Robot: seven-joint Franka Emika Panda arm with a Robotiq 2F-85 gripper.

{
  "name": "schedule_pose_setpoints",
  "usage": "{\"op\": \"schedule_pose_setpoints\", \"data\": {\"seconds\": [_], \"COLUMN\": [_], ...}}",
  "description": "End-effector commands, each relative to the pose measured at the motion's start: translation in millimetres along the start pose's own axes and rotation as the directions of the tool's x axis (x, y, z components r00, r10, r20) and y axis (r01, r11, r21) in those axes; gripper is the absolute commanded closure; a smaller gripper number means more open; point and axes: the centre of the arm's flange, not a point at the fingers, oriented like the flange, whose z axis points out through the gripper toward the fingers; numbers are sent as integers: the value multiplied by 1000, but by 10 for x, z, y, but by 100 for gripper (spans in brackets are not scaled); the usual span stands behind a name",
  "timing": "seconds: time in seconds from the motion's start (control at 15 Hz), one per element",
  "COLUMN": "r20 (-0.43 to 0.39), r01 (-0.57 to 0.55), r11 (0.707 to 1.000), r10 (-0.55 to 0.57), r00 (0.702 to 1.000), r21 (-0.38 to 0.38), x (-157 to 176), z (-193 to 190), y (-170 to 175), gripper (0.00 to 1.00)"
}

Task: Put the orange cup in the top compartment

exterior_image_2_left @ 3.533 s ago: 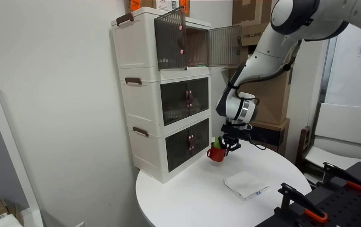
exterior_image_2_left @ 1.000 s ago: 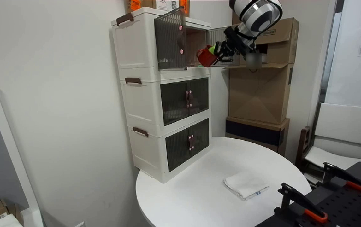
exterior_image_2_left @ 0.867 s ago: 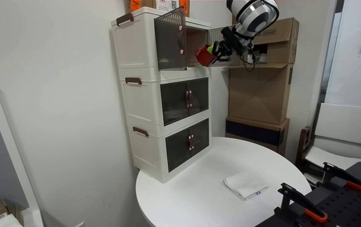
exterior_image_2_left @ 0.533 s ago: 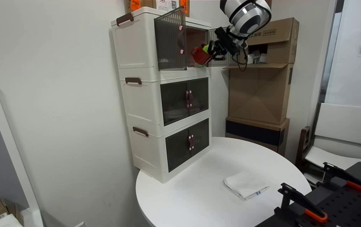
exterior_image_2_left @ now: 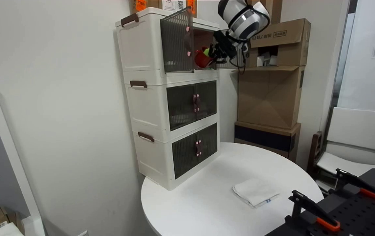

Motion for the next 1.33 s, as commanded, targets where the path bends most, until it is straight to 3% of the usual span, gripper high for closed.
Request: {"op": "schedule_pose_setpoints", "data": {"seconds": [0.0, 0.47, 1.2, 1.27], "r20": [-28, -54, -87, -84], "r01": [-11, -47, -95, -98], "r11": [1000, 997, 990, 990], "r10": [10, 44, 86, 89], "r00": [1000, 998, 992, 992], "r21": [-7, -60, -105, -106], "x": [96, 175, 265, 253], "z": [290, 629, 838, 848], "y": [-312, -444, -533, -548], "gripper": [99, 99, 99, 95]}}
